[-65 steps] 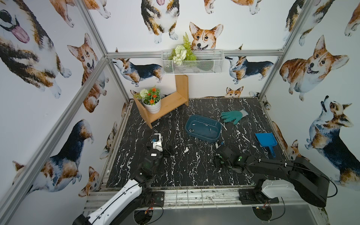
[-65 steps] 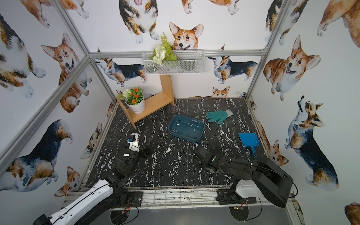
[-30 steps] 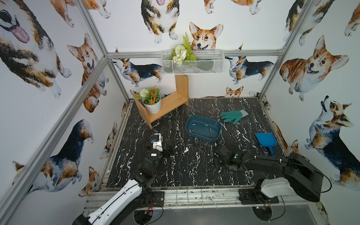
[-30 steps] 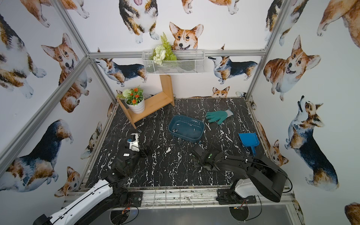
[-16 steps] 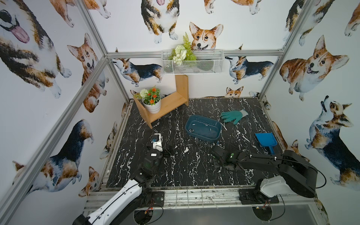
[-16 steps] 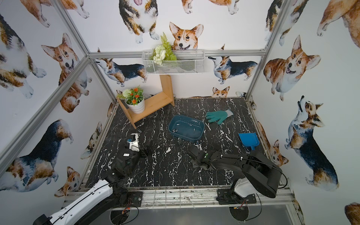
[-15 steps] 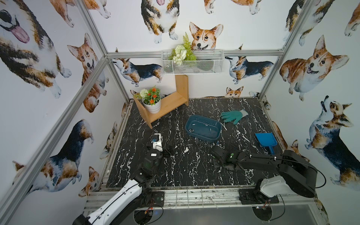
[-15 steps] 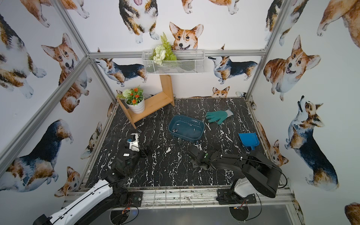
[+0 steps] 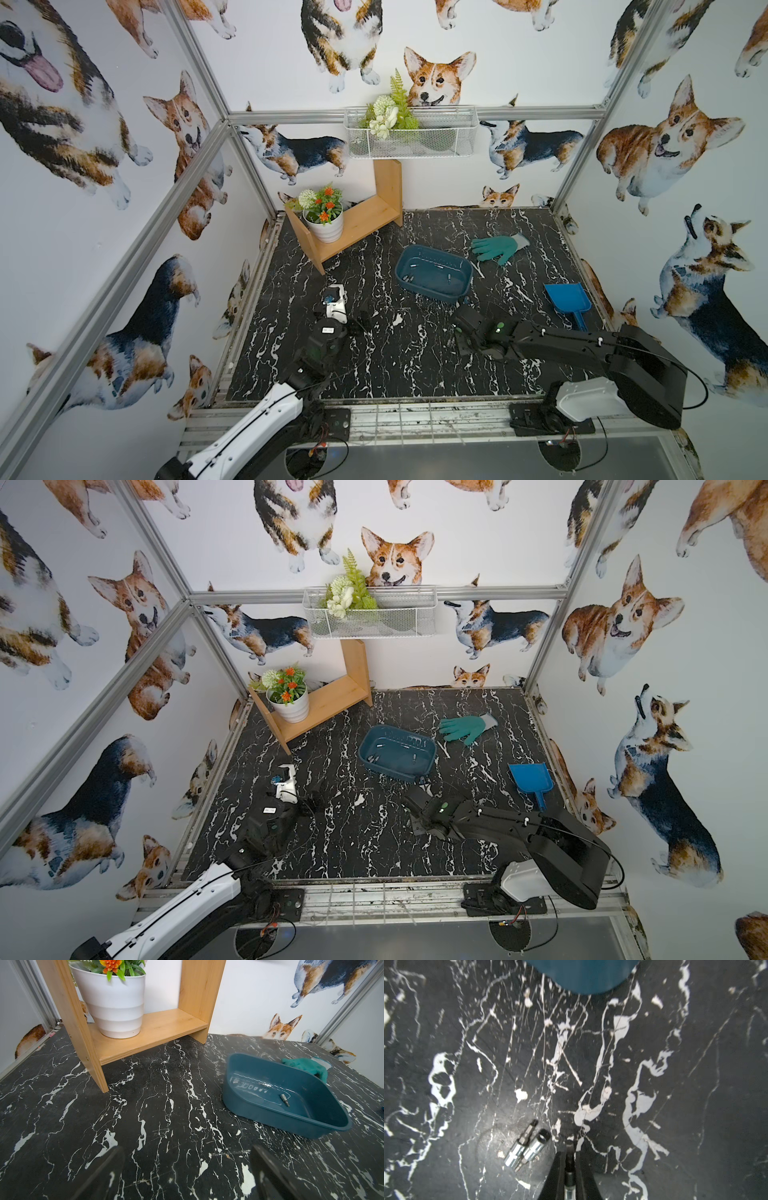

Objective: Put the bit on the desktop into the storage box
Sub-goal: Pick up the screwdriver bit from the center of the board, then place the screwdriver bit in the storage box.

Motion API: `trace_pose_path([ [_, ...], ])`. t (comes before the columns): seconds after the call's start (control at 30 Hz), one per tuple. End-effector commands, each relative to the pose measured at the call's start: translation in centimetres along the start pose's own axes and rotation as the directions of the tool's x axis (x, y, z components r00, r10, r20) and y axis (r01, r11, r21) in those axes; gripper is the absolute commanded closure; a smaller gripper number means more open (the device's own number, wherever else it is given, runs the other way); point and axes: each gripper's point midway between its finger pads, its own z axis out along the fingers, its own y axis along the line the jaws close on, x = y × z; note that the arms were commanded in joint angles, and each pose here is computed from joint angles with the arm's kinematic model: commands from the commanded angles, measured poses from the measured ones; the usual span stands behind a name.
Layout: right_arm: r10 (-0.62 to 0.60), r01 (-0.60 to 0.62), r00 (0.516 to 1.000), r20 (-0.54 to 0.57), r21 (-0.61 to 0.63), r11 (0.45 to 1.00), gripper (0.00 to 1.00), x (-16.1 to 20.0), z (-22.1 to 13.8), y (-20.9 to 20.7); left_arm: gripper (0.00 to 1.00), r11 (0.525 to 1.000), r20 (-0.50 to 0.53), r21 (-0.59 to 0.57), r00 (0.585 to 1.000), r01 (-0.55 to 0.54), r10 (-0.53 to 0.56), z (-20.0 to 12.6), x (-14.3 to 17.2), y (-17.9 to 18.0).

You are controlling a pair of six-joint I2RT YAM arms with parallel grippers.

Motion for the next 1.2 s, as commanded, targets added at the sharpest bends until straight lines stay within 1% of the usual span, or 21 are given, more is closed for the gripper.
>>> trace_pose_path([
  [0.0, -0.004, 0.005, 0.999, 0.039, -0.041, 0.999, 0.87, -2.0, -0.9, 0.2, 0.00, 1.000, 0.018, 0.015, 1.000, 0.001, -0.001, 0.0, -0.5, -0.3],
  [0.17, 0.058, -0.037, 0.985, 0.163, -0.127, 0.991, 0.87, -7.5, -2.7, 0.4, 0.00, 1.000, 0.018, 0.018, 1.000, -0.001, 0.000, 0.0, -0.5, -0.4],
  [0.3, 0.109, -0.058, 0.957, 0.268, -0.192, 0.980, 0.87, -12.4, -4.0, 0.4, 0.00, 1.000, 0.017, 0.025, 1.000, -0.001, 0.000, 0.0, -0.4, -0.5],
  [0.4, 0.145, -0.073, 0.939, 0.313, -0.231, 0.970, 0.87, -15.4, -4.1, 0.4, 0.00, 1.000, 0.014, 0.028, 1.000, -0.001, 0.001, 0.1, -0.4, -0.5],
  [0.53, 0.165, -0.086, 0.928, 0.333, -0.238, 0.967, 0.87, -18.4, -2.6, 0.2, 0.00, 0.999, 0.013, 0.035, 1.000, -0.002, 0.002, 0.1, -0.4, -0.7],
  [0.67, 0.171, -0.097, 0.926, 0.335, -0.226, 0.969, 0.87, -20.5, -0.5, 0.0, 0.00, 0.999, 0.014, 0.048, 1.000, -0.001, 0.000, 0.1, -0.3, -0.9],
  [0.83, 0.158, -0.095, 0.938, 0.309, -0.210, 0.973, 0.87, -22.0, 2.6, 0.5, 0.00, 0.999, 0.014, 0.050, 1.000, -0.001, 0.001, 0.0, -0.3, -0.9],
  [0.93, 0.162, -0.100, 0.940, 0.300, -0.211, 0.972, 0.86, -22.5, 3.4, 0.7, 0.00, 0.999, 0.018, 0.050, 1.000, -0.001, 0.000, 0.0, -0.3, -0.8],
  [0.97, 0.163, -0.102, 0.940, 0.299, -0.212, 0.972, 0.84, -22.6, 3.5, 0.8, 0.00, 0.999, 0.020, 0.050, 1.000, -0.001, 0.000, -0.1, -0.4, -0.9],
  [1.0, 0.163, -0.101, 0.940, 0.298, -0.212, 0.972, 0.80, -22.7, 3.6, 0.8, 0.00, 0.999, 0.020, 0.048, 1.000, -0.001, 0.000, -0.1, -0.3, -0.8],
  [1.13, 0.161, -0.101, 0.939, 0.304, -0.205, 0.974, 0.45, -22.8, 2.5, 0.6, 0.00, 0.999, 0.022, 0.050, 1.000, 0.000, -0.001, -0.1, -0.4, -0.8],
  [1.17, 0.161, -0.101, 0.938, 0.306, -0.201, 0.974, 0.43, -22.6, 2.2, 0.4, 0.00, 0.999, 0.022, 0.050, 1.000, 0.000, -0.001, -0.1, -0.4, -0.8],
])
